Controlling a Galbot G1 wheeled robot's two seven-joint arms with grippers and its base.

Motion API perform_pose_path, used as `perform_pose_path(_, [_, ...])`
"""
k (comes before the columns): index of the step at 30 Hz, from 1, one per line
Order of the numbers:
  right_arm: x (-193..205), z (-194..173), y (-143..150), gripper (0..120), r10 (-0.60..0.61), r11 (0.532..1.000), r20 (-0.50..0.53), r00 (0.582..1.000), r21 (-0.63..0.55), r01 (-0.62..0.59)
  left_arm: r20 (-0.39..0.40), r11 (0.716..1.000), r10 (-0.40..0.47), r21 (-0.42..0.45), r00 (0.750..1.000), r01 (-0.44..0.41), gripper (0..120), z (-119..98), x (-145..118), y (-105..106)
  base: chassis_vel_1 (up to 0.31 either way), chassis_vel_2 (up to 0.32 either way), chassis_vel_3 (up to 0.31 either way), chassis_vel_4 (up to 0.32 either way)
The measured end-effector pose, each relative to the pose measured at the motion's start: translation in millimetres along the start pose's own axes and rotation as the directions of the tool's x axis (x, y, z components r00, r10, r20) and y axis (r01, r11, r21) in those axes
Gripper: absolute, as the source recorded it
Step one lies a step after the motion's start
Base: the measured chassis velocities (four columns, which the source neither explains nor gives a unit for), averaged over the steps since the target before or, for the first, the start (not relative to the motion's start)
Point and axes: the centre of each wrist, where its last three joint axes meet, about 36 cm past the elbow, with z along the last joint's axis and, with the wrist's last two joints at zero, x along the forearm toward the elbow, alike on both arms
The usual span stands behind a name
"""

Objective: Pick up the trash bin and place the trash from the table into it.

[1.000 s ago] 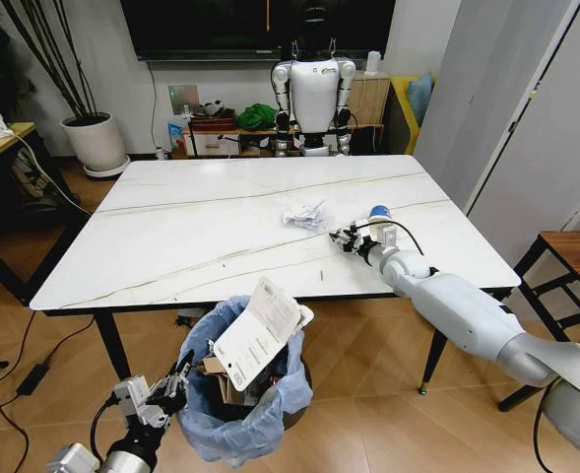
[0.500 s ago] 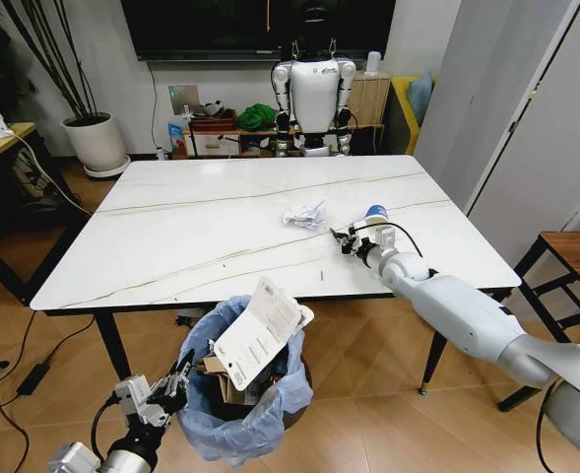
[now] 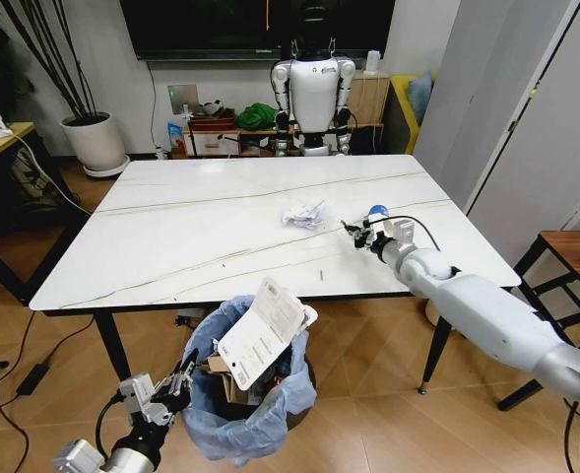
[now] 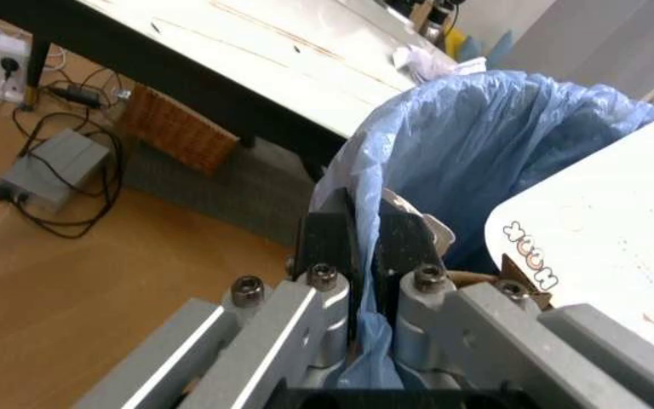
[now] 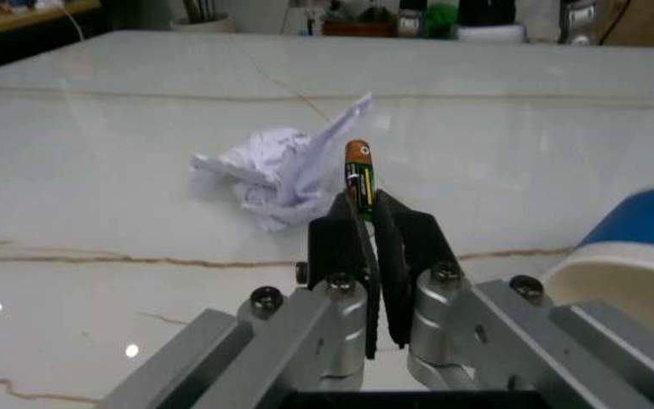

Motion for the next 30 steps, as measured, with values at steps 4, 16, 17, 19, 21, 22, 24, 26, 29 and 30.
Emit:
perform_pose_path(4, [35,-28,6,0,-0.029,1.0,0.067,0.997,0.007,0.029,-0.009,1.0,0.005,-0.003,1.0,-0.005,0,2,0,-1,0.0,0.0,0.0,0.0])
perform_pose_path(16, [148,-129,49,0,-0.199,0.977,0.267,0.943,0.127,0.17,-0.02,1.0,0.009,-0.012,1.0,-0.009,0,6,0,-2,0.0,0.0,0.0,0.0])
perform_pose_path(17, [156,-137,58,0,-0.221,0.972,0.281,0.934,0.136,0.189,-0.022,1.0,0.011,-0.013,1.0,-0.011,0,7,0,-2,0.0,0.0,0.0,0.0])
perform_pose_path(19, [167,-148,73,0,-0.257,0.963,0.301,0.918,0.154,0.219,-0.022,1.0,0.012,-0.013,1.0,-0.012,0,7,0,-2,0.0,0.0,0.0,0.0])
perform_pose_path(21, [181,-158,98,0,-0.318,0.945,0.322,0.892,0.181,0.271,-0.023,1.0,0.014,-0.015,1.0,-0.014,0,7,0,-3,0.0,0.0,0.0,0.0])
perform_pose_path(22, [189,-160,112,0,-0.351,0.934,0.326,0.878,0.191,0.302,-0.022,1.0,0.015,-0.016,1.0,-0.016,0,7,1,-4,0.0,0.0,0.0,0.0])
perform_pose_path(24, [200,-160,135,0,-0.404,0.913,0.334,0.852,0.203,0.354,-0.021,1.0,0.017,-0.017,1.0,-0.017,0,6,1,-4,0.0,0.0,0.0,0.0])
perform_pose_path(26, [205,-158,146,0,-0.432,0.901,0.332,0.839,0.206,0.383,-0.02,1.0,0.018,-0.018,1.0,-0.018,0,6,1,-4,0.0,0.0,0.0,0.0])
perform_pose_path(29, [215,-147,166,0,-0.486,0.873,0.31,0.817,0.206,0.442,-0.014,1.0,0.022,-0.022,1.0,-0.022,0,3,0,-5,0.0,0.0,0.0,0.0])
perform_pose_path(30, [217,-142,169,0,-0.494,0.869,0.302,0.815,0.204,0.451,-0.013,1.0,0.023,-0.022,1.0,-0.023,0,3,0,-5,0.0,0.0,0.0,0.0])
